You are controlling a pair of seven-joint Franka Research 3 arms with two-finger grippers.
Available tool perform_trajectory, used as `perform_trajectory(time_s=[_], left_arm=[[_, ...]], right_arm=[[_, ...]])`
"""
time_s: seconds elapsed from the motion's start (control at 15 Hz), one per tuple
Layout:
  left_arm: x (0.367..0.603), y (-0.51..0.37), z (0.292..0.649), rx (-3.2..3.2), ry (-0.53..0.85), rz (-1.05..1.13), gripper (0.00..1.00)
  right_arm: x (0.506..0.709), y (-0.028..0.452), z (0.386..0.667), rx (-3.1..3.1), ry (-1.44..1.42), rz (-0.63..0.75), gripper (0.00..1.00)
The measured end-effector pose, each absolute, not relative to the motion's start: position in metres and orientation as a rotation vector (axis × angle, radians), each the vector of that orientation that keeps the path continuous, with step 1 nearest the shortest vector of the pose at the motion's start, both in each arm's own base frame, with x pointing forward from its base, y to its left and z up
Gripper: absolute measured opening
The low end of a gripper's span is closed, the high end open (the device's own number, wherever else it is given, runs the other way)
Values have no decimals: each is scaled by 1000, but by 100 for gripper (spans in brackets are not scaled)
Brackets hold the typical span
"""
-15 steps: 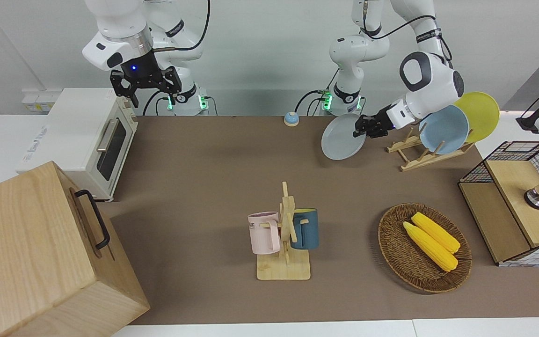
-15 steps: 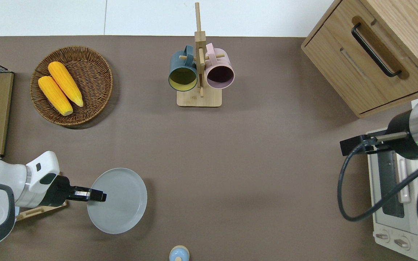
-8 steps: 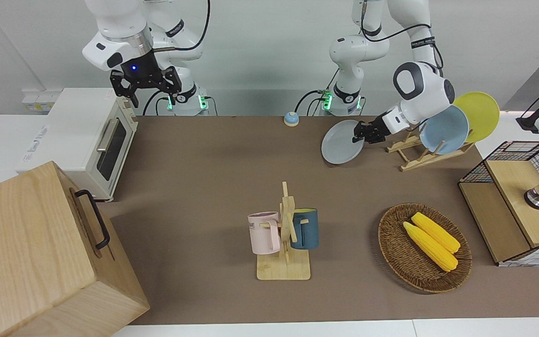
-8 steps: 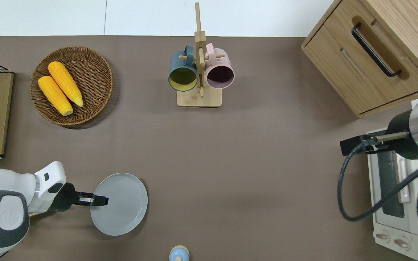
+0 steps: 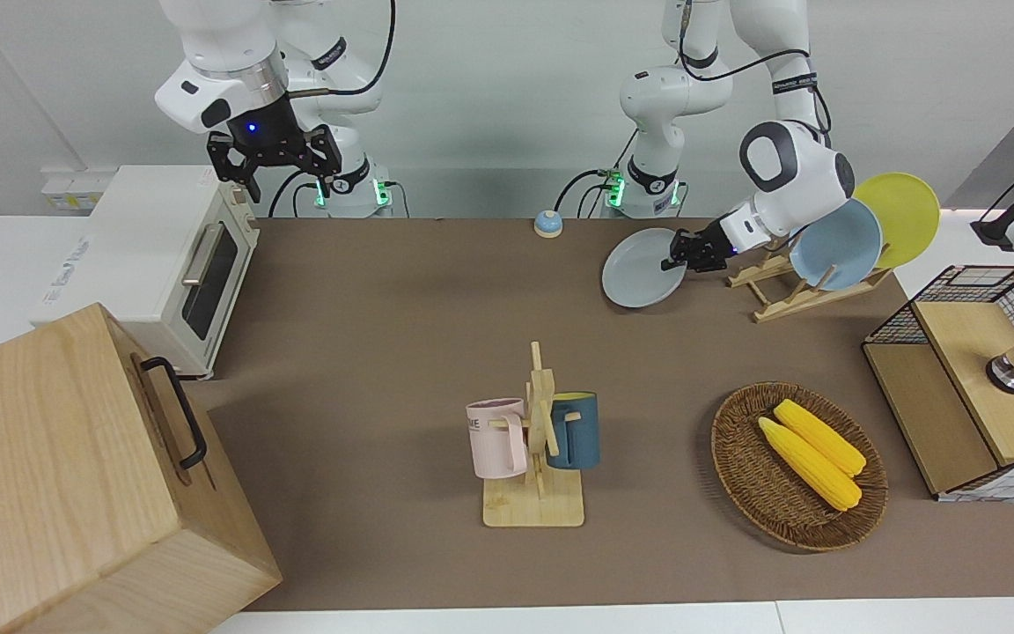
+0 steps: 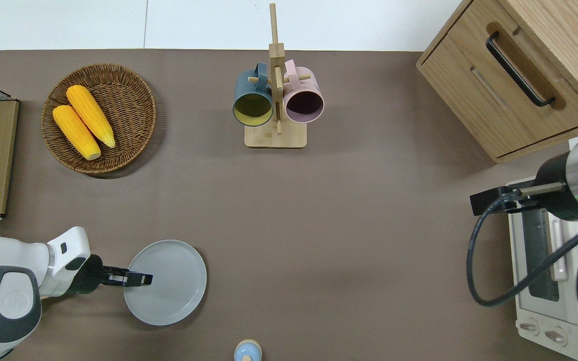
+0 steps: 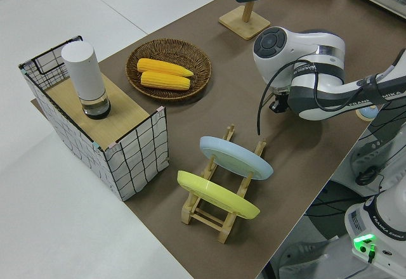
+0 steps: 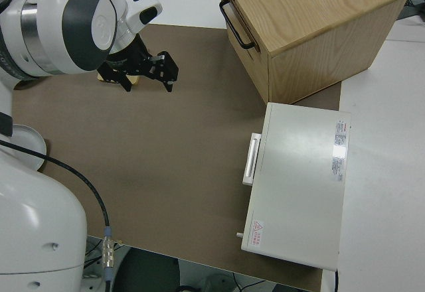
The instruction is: Pick gray plate from low plate rack and place it on table with left arm
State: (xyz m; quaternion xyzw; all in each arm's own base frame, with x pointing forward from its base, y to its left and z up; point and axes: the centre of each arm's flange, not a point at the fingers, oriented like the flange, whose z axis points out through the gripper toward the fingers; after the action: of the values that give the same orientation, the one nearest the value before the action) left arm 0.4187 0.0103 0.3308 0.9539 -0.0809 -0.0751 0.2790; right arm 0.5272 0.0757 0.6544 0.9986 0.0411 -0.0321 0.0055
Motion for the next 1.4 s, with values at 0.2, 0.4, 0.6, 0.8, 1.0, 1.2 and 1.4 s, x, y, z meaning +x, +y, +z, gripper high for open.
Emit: perform_trajectory(time_s=[0.2, 0.4, 0.6, 0.8, 1.0, 1.2, 1.4], left_arm=[[419, 13, 328, 2564, -209, -196, 58], [421, 23, 331, 2579, -205, -177, 90], [429, 32, 343, 2626, -251, -157, 99], [442, 42, 365, 2684, -291, -113, 99], [454, 49, 398, 2747, -258, -89, 99], [470, 52, 441, 2805, -232, -50, 99], [488, 51, 498, 2886, -202, 6, 100]], right_arm=[[527, 76, 654, 3126, 129, -101, 99], [527, 76, 654, 3126, 129, -101, 99], [527, 76, 654, 3126, 129, -101, 99], [527, 76, 654, 3126, 129, -101, 99], [527, 76, 654, 3126, 129, -101, 99], [527, 76, 654, 3126, 129, -101, 99], [527, 76, 654, 3126, 129, -101, 99]])
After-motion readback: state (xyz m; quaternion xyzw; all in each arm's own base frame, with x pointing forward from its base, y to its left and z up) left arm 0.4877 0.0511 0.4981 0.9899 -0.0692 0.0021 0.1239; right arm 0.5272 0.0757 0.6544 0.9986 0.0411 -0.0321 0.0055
